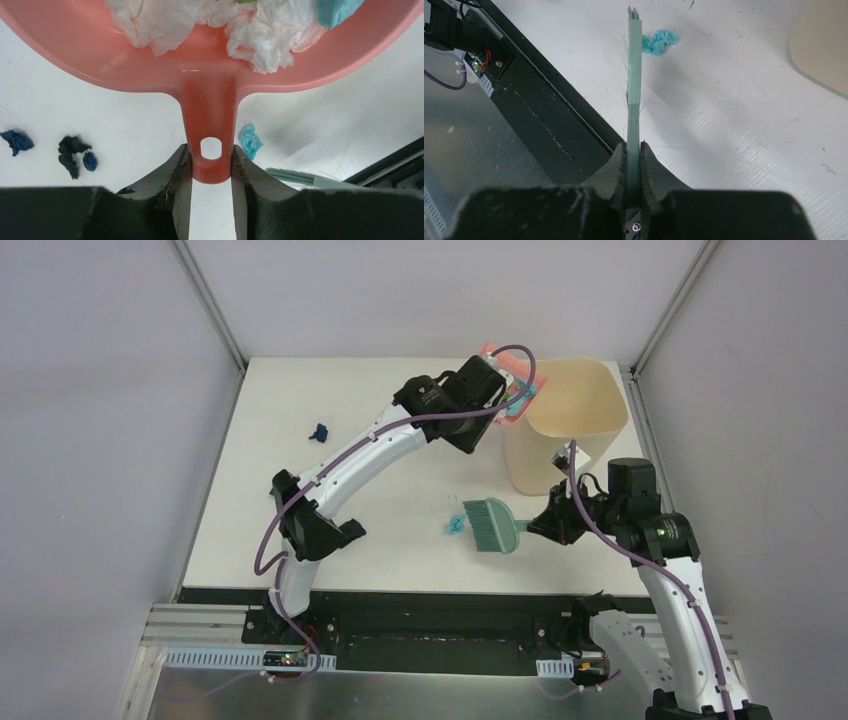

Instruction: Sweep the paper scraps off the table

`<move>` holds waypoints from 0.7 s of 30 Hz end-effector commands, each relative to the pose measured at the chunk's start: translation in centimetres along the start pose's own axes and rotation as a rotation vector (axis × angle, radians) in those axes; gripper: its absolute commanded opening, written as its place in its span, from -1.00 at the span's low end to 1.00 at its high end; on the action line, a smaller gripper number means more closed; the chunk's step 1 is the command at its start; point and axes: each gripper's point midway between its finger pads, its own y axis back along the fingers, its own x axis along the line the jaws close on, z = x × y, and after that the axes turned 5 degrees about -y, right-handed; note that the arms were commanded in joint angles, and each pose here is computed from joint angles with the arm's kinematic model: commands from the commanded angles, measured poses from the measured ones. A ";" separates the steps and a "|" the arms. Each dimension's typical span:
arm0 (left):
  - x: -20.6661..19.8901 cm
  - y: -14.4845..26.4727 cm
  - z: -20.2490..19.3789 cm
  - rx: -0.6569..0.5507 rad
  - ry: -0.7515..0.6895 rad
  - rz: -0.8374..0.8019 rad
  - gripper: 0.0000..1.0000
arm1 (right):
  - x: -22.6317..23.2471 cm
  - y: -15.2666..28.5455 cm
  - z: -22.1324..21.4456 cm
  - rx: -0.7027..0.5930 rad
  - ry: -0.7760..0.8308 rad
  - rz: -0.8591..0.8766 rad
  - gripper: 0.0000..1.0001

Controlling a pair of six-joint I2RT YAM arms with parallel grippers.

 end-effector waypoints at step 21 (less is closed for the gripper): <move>3.0 -0.2 13.2 -0.410 -0.188 0.276 -1.00 | 0.1 -0.4 1.0 -0.014 0.026 0.039 -1.00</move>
